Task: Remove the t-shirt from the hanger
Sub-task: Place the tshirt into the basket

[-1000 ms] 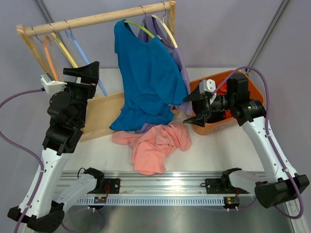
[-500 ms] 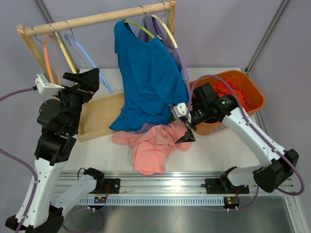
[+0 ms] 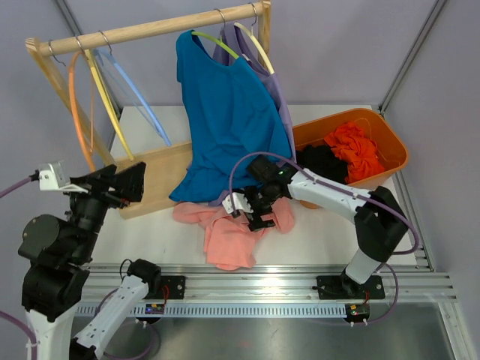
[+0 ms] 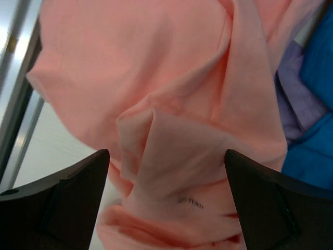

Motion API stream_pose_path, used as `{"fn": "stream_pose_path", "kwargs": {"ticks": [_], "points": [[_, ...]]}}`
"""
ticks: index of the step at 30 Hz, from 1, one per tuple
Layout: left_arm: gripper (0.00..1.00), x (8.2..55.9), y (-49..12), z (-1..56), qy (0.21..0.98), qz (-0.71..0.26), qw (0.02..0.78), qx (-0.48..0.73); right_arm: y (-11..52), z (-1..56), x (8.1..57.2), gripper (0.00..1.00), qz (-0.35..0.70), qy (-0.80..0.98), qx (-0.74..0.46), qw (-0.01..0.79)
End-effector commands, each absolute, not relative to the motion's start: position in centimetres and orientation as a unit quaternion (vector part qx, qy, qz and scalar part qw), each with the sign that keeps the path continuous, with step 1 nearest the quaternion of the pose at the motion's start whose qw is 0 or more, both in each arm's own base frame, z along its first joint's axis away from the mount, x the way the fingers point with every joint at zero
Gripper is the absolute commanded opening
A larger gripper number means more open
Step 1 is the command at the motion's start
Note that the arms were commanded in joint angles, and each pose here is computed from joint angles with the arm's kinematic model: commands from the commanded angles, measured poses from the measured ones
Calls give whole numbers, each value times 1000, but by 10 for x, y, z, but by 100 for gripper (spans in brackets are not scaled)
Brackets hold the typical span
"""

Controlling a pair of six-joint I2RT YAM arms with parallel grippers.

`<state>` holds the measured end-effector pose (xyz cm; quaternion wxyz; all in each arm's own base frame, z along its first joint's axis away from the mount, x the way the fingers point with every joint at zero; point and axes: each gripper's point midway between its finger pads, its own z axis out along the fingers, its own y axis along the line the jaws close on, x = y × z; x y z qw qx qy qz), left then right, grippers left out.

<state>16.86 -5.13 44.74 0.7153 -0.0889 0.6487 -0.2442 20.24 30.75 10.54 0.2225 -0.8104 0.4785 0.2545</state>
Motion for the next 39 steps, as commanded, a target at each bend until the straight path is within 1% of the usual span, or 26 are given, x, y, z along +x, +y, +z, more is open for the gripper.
{"fn": "stream_pose_path", "kwargs": {"ticks": [1,3,5,6,8,9,10,12,13,14,15,16,17,18,19,22,23,27,30,31,33,34,35,36,39], "points": [[99,160,-48,398,703,-210,676,-67,319,73,226,99,170,513,-810,226],[99,152,-45,383,713,-207,666,-69,313,44,226,99,149,527,-813,197],[99,151,-47,371,725,-207,654,-66,308,22,225,96,126,536,-816,174],[99,150,-48,365,732,-206,646,-63,307,16,224,90,124,547,-811,166],[99,149,-53,358,741,-211,635,-52,303,4,225,81,119,566,-801,152],[99,150,-55,356,744,-211,632,-47,301,2,223,63,121,579,-793,143],[99,151,-58,354,749,-213,626,-40,303,3,221,51,127,585,-789,142],[99,152,-61,351,754,-212,622,-28,306,11,216,21,144,593,-778,147],[99,152,-66,351,754,-221,618,-14,307,16,212,15,155,592,-777,151],[99,153,-71,351,755,-226,616,-4,314,34,205,13,183,582,-774,169],[99,154,-72,351,754,-225,617,5,312,44,195,12,202,574,-777,164],[99,150,-84,351,754,-248,608,33,313,57,188,11,222,566,-776,168],[99,151,-90,351,754,-256,604,46,318,85,177,11,257,547,-774,189],[99,151,-96,349,754,-262,599,64,318,101,172,11,269,537,-775,196],[99,146,-108,347,752,-287,586,94,314,126,159,10,297,527,-774,188],[99,142,-129,337,753,-324,555,143,300,206,148,5,342,485,-771,232],[99,142,-132,334,754,-328,549,152,295,232,149,0,346,479,-763,262],[99,144,-143,320,760,-339,525,177,270,315,176,0,350,504,-703,360],[99,148,-148,321,753,-348,527,187,249,359,192,0,346,532,-654,412],[99,148,-151,321,751,-354,524,192,245,387,195,0,335,522,-646,445],[99,150,-156,325,742,-363,526,204,231,416,205,0,316,541,-611,483],[99,151,-160,325,740,-371,520,211,225,441,221,0,280,540,-592,529],[99,153,-163,329,734,-375,523,216,213,455,232,0,271,574,-544,549],[99,153,-165,330,732,-378,523,220,205,480,251,0,243,570,-511,597],[99,157,-172,332,727,-386,518,233,160,514,287,0,179,600,-414,661]]}}
